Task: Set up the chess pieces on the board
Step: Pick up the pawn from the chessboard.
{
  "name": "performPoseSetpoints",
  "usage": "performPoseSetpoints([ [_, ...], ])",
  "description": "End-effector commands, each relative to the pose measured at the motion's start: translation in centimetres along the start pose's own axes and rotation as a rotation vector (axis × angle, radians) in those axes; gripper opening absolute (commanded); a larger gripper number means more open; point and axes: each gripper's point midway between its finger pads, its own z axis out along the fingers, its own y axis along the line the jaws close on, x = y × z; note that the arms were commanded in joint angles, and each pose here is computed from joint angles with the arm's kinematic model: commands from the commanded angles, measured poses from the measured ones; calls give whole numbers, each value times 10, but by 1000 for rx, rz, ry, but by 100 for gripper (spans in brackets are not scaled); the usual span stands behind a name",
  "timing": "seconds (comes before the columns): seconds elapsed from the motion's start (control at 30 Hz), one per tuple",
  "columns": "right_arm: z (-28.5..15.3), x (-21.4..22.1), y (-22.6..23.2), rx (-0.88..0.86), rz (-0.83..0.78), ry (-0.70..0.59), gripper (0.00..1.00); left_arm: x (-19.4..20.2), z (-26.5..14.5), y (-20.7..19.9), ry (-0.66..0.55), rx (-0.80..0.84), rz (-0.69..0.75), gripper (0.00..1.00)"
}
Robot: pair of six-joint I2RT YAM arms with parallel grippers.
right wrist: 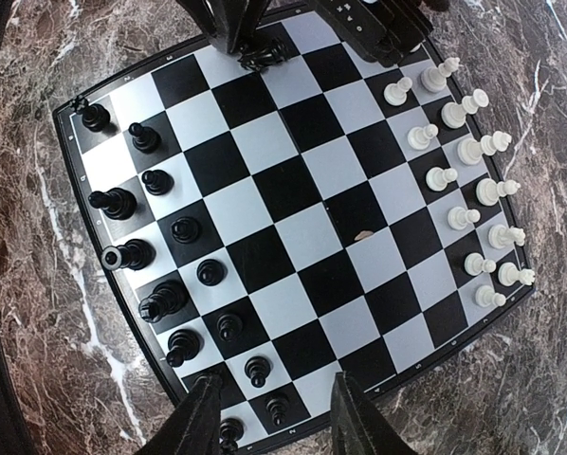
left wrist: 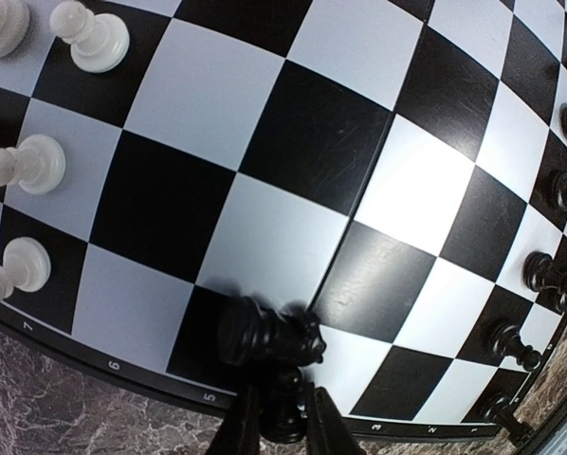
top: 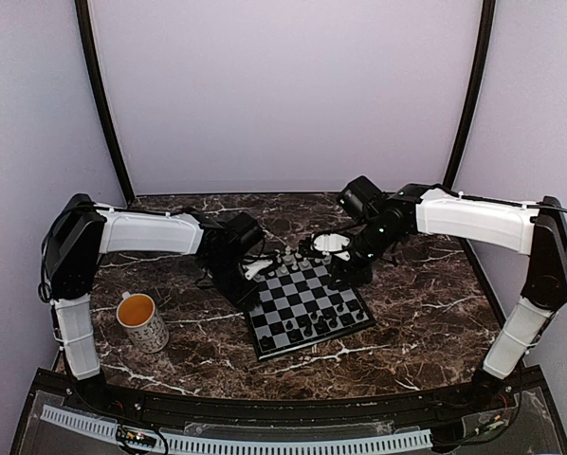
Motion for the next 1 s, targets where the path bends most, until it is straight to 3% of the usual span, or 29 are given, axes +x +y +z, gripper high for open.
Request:
performPoseSetpoints([
  [0.0, -1, -8, -5, 15, 7, -21, 41, 5, -1, -3, 28, 24, 9, 16],
  [0.07, -2, -8, -5, 15, 7, -23, 41, 6, -2, -2, 30, 23, 10, 16],
  [0.2, -2, -10, -6, 15, 8, -24, 41, 9, -1, -2, 38, 16, 11, 27],
  [0.67, -3, -12, -7, 12, 12, -27, 40, 13, -2, -3, 56, -10, 21, 24],
  [0.97, -2, -13, -7, 6, 12, -28, 41, 17, -2, -5, 68, -33, 39, 29],
])
